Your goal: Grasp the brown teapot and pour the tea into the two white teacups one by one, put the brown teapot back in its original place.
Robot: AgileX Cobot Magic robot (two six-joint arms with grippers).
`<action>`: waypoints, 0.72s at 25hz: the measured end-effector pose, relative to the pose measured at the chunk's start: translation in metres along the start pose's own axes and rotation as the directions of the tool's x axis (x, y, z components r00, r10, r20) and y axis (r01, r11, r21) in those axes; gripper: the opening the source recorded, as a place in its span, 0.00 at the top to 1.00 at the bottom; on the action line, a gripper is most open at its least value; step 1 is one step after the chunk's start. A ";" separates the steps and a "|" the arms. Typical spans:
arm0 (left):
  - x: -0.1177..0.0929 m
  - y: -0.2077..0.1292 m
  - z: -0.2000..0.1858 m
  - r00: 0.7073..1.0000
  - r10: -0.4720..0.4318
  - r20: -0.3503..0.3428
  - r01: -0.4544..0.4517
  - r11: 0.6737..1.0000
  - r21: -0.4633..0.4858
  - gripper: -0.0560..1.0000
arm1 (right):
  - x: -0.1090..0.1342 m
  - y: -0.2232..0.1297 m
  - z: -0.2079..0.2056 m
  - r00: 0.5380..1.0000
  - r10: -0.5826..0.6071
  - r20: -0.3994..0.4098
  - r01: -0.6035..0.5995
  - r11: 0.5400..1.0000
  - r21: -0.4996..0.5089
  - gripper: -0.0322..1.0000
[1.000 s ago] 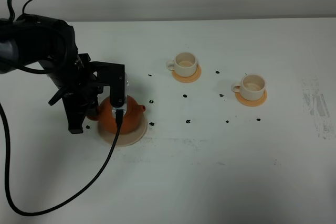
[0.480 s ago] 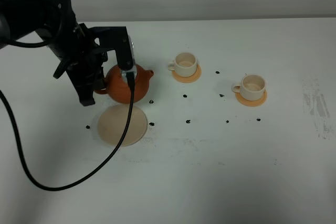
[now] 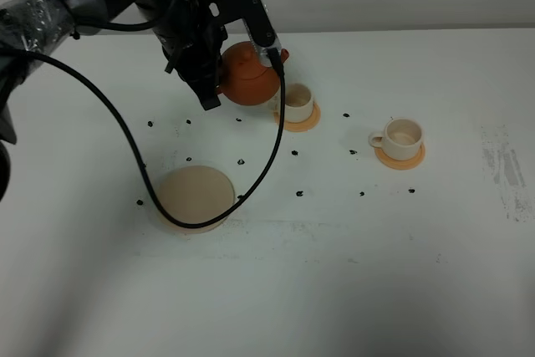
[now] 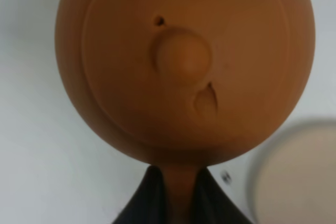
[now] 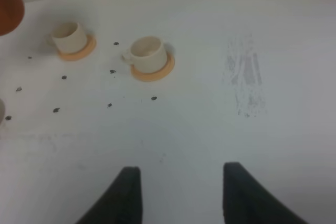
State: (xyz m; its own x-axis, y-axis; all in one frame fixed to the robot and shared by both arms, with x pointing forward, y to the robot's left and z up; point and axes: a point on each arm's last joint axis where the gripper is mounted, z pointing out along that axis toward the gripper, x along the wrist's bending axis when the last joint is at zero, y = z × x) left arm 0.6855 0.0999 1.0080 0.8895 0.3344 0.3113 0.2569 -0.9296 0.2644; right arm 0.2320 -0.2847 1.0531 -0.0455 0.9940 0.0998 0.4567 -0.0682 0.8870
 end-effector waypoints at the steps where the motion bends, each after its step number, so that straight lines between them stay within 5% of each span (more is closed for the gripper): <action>1: 0.001 0.002 0.004 1.000 -0.002 -0.005 0.002 1.000 0.003 0.83 | 0.000 0.000 0.000 1.000 0.000 0.000 0.000 1.000 0.000 0.60; 10: 0.009 0.000 0.015 0.995 0.059 -0.080 -0.055 0.997 0.058 0.83 | 0.000 0.000 0.000 1.000 -0.001 0.000 0.001 1.000 0.000 0.60; 18: 0.015 -0.003 0.015 0.972 0.212 -0.104 -0.206 0.976 0.065 0.83 | 0.000 0.000 0.000 1.000 0.000 0.000 0.000 1.000 0.000 0.60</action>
State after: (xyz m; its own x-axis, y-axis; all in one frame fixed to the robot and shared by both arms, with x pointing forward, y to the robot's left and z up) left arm 0.7037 0.1050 0.9987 0.8795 0.1440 0.4537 0.0919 -0.9866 0.1350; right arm 0.2320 -0.2847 1.0531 -0.0455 0.9940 0.0999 0.4567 -0.0682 0.8870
